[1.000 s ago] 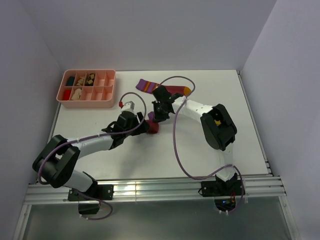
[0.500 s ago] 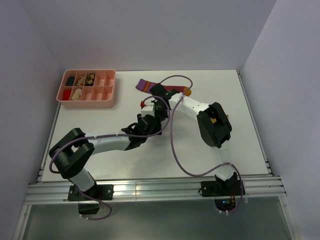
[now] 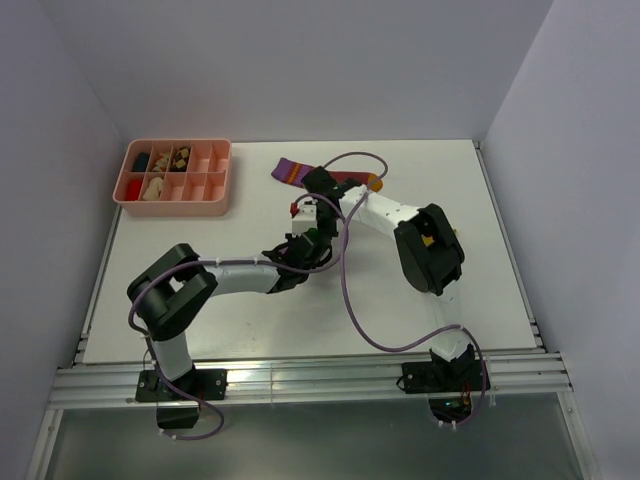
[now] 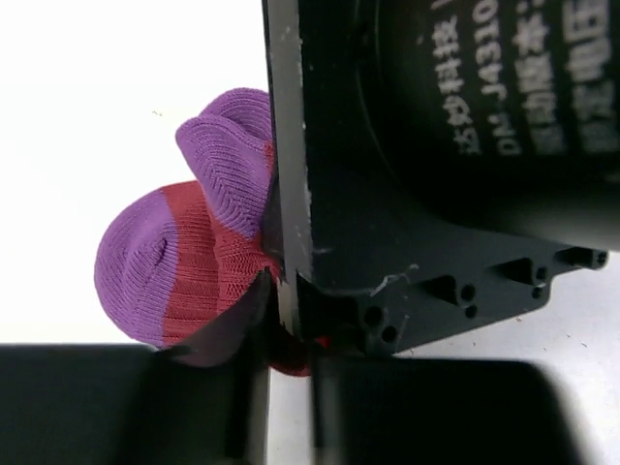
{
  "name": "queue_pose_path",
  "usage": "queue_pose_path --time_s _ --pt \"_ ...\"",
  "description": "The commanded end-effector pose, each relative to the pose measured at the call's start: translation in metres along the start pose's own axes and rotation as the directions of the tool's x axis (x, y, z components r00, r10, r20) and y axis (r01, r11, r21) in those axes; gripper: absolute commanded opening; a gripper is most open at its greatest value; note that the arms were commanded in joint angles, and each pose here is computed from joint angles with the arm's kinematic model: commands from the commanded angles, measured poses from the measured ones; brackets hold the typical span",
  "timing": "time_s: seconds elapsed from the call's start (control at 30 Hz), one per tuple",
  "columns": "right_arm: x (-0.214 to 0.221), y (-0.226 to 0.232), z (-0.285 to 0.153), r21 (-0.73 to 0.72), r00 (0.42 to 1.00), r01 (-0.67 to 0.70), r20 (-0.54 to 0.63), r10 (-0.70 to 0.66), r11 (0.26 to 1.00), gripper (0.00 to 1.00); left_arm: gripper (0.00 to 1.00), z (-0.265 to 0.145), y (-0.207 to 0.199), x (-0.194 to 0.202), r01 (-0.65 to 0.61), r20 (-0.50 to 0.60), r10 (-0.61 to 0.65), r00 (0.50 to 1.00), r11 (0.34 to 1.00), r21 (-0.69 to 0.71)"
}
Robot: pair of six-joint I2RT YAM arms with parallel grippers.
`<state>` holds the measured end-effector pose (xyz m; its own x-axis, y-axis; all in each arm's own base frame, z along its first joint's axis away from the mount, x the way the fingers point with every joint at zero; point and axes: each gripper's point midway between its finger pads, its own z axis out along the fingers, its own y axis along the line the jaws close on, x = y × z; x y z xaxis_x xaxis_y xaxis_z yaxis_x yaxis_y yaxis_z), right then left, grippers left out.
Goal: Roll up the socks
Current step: Roll the sock at the center of the board.
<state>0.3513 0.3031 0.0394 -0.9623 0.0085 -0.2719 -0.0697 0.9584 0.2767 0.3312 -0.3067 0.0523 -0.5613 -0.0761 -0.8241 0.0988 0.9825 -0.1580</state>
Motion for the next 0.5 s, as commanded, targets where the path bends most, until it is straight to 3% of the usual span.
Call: queue_pose_path --time_s 0.0,0.03,0.13,0.23,0.37,0.47 --pt "0.045 -0.017 0.01 0.066 0.99 0.004 -0.141 0.006 0.998 0.0 0.09 -0.001 0.019 0.044 -0.068 -0.142 0.061 0.988 0.997 -0.042" --pt "0.045 -0.016 0.012 0.048 0.991 -0.011 -0.132 0.017 0.999 0.0 0.01 -0.005 0.021 0.044 -0.061 -0.143 0.055 0.988 0.997 -0.037" --pt "0.038 -0.008 0.008 -0.036 0.993 -0.075 -0.092 0.072 0.997 0.03 0.01 -0.014 0.022 0.042 -0.033 -0.143 0.031 0.989 0.999 -0.014" --pt "0.025 0.005 -0.005 -0.151 0.992 -0.127 -0.021 0.126 0.98 0.18 0.01 -0.021 0.025 0.046 0.027 -0.171 -0.023 0.985 0.999 0.023" --pt "-0.008 0.016 -0.04 -0.304 0.973 -0.163 0.107 0.204 0.938 0.48 0.01 -0.028 0.034 0.047 0.146 -0.211 -0.129 0.969 0.987 0.07" --pt "-0.024 0.021 -0.06 -0.392 0.951 -0.152 0.192 0.242 0.907 0.62 0.01 -0.033 0.037 0.044 0.27 -0.252 -0.231 0.94 0.954 0.133"
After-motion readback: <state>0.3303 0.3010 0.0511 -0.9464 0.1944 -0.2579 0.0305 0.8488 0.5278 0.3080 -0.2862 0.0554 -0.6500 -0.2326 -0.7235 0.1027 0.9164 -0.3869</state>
